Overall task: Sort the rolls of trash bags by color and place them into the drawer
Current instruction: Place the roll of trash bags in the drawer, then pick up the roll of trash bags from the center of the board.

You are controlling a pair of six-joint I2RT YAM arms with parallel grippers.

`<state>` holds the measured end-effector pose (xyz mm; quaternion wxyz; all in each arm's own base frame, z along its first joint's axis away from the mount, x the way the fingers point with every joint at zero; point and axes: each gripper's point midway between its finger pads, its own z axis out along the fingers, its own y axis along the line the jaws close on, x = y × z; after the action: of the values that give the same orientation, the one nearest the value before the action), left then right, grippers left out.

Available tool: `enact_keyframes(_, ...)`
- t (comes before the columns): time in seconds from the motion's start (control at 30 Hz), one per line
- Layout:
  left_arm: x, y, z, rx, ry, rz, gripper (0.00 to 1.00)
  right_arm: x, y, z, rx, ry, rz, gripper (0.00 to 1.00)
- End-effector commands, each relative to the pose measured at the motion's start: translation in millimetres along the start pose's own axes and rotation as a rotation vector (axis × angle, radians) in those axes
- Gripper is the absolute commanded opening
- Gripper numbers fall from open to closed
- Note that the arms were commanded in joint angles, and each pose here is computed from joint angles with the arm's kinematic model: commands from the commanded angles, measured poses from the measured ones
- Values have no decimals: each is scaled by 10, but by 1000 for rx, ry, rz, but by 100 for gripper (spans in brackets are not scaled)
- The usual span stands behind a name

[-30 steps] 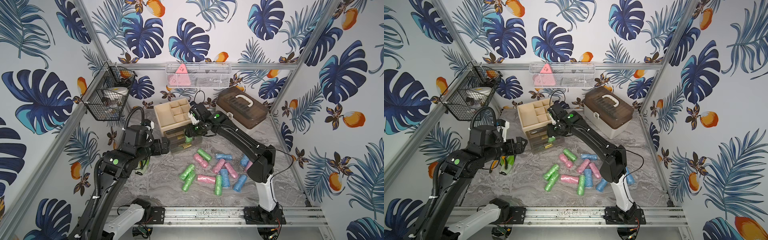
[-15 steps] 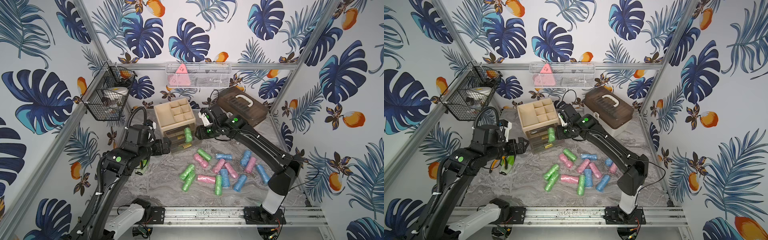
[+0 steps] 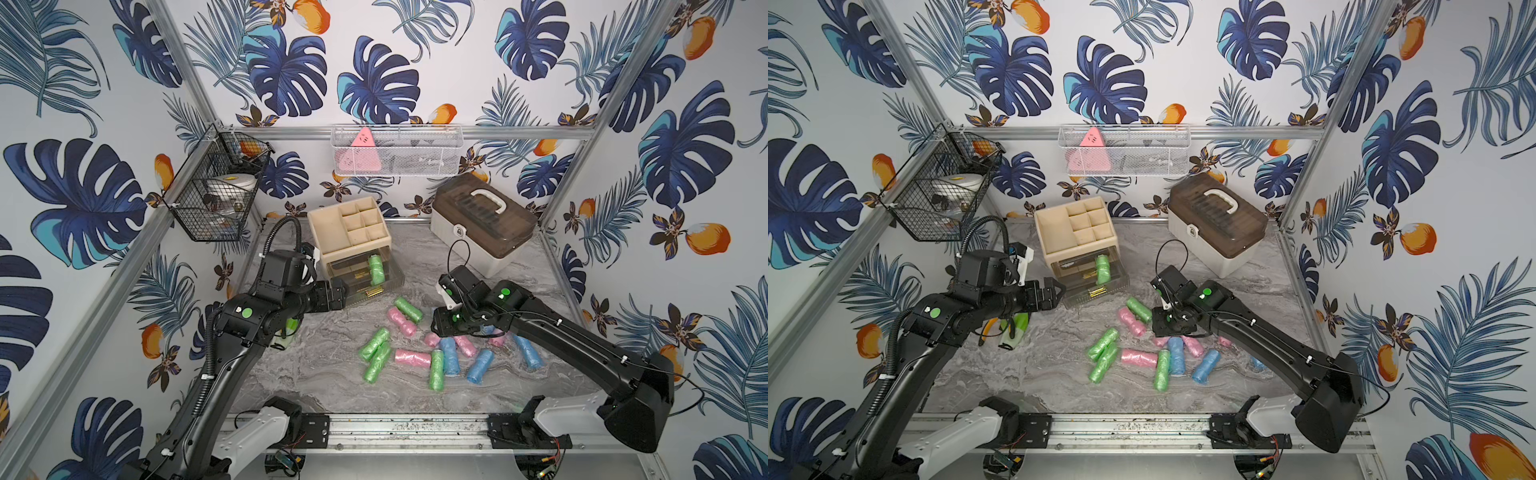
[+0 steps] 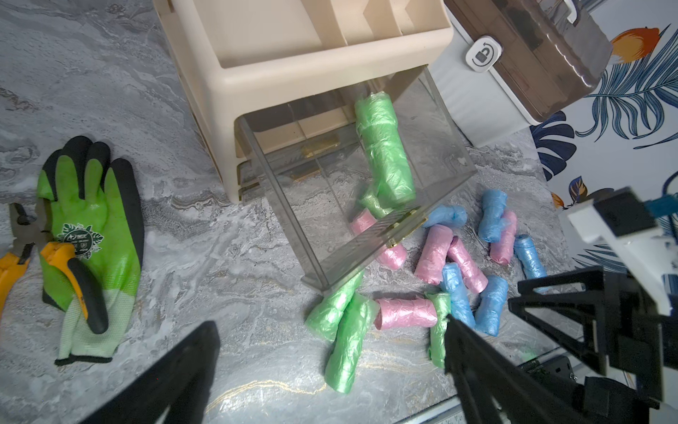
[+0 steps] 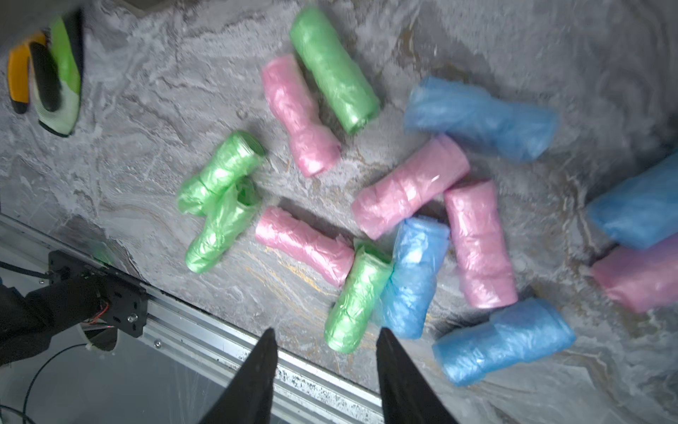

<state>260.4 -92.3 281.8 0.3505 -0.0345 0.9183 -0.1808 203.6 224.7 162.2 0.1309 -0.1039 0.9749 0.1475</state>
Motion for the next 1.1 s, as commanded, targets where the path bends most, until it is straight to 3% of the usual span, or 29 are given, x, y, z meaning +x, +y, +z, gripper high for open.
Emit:
enact_keyframes(0.0, -61, -63, 34, 35, -19, 5, 99, 267, -38, 112, -5, 58, 84, 44)
enact_keyframes(0.37, 0, -45, 44, 35, -10, 5, 99, 763, -30, 553, 25, 160, 109, 40)
enact_keyframes(0.8, 42, -29, 28, 33, -5, 7, 99, 946, -170, 986, 125, 233, 94, 45)
enact_keyframes(1.07, 13, -42, 35, 34, -6, 10, 99, 982, -212, 1147, 146, 248, 95, 42)
